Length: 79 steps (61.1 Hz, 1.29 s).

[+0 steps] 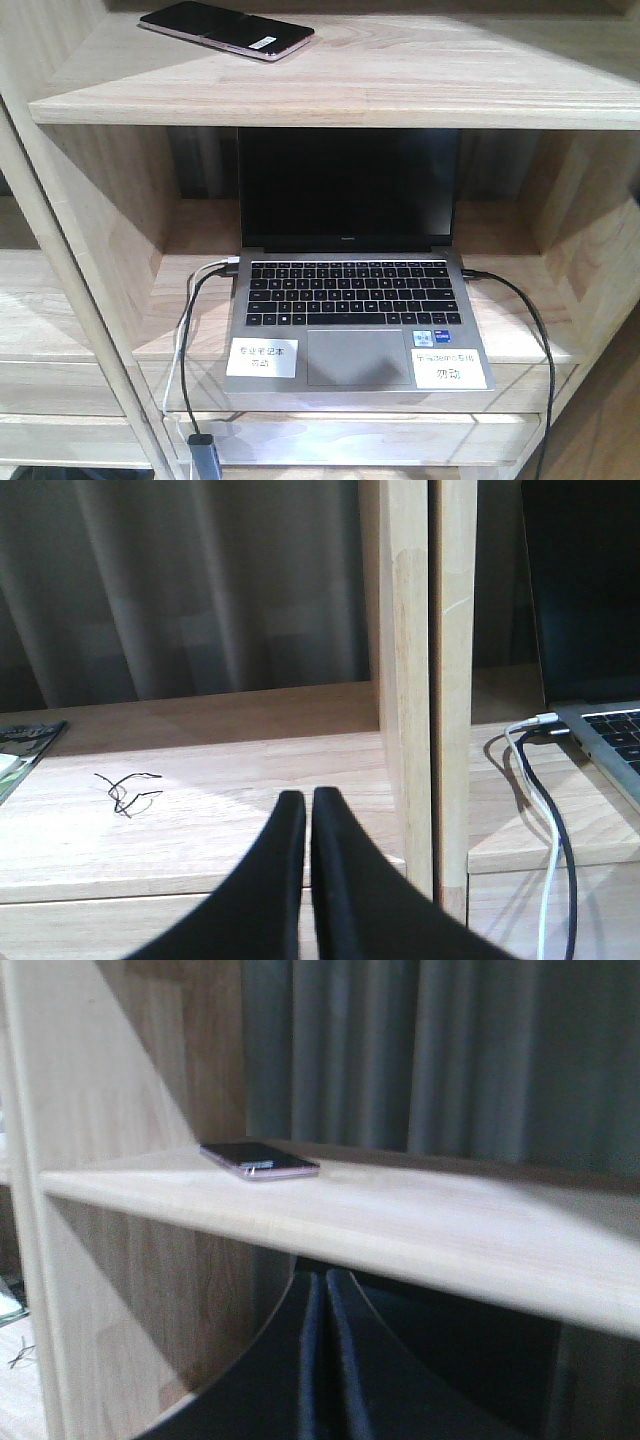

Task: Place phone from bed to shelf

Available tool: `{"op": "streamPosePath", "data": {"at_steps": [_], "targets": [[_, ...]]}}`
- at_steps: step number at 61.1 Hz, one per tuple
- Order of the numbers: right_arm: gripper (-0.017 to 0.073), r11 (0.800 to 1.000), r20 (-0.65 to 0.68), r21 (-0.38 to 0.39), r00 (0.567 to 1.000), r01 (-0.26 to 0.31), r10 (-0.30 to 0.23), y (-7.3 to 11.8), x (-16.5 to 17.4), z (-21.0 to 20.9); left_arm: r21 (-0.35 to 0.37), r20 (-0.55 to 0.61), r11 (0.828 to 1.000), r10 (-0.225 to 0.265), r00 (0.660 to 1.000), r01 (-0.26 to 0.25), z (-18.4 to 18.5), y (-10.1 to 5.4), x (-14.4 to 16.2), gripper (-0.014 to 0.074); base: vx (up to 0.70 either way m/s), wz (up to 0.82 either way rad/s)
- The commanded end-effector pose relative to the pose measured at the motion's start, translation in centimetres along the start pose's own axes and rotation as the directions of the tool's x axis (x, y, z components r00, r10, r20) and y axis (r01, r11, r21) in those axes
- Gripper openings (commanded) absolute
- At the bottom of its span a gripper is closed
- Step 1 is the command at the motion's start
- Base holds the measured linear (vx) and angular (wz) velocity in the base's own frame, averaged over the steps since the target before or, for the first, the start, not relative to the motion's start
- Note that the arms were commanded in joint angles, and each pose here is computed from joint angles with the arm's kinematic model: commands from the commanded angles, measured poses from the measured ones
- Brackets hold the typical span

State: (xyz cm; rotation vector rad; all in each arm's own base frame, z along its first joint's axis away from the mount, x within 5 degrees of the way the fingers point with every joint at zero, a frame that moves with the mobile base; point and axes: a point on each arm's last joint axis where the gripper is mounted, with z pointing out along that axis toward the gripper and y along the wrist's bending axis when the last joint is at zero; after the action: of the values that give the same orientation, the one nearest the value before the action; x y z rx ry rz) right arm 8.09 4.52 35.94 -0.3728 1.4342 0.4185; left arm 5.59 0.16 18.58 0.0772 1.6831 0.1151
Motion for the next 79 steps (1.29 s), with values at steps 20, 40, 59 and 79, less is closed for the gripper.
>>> {"op": "streamPosePath", "data": {"at_steps": [20, 40, 59, 79], "targets": [[-0.0006, 0.999, 0.051, 0.041, 0.998, -0.024, 0.021, 0.0, 3.3, -3.0, -0.015, 0.101, 1.0, -0.014, 0.995, 0.016, -0.3, 0.2, -1.4, 0.0001, 0.0, 0.0], [-0.0006, 0.997, 0.057, 0.036, 0.997, -0.061, 0.059, 0.0, 3.3, -3.0, -0.015, 0.101, 1.0, -0.014, 0.995, 0.016, -0.3, 0.2, -1.4, 0.0001, 0.0, 0.0], [-0.0006, 0.997, 0.057, 0.036, 0.997, -0.061, 0.059, 0.0, 3.3, -3.0, -0.015, 0.101, 1.0, -0.014, 0.995, 0.016, -0.3, 0.2, -1.4, 0.0001, 0.0, 0.0], [-0.0006, 0.999, 0.05, 0.043, 0.999, -0.017, 0.014, 0.0, 3.4, -2.9, -0.015, 0.101, 1.0, -0.014, 0.995, 0.016, -0.3, 0.2, -1.4, 0.0001, 0.0, 0.0]]}}
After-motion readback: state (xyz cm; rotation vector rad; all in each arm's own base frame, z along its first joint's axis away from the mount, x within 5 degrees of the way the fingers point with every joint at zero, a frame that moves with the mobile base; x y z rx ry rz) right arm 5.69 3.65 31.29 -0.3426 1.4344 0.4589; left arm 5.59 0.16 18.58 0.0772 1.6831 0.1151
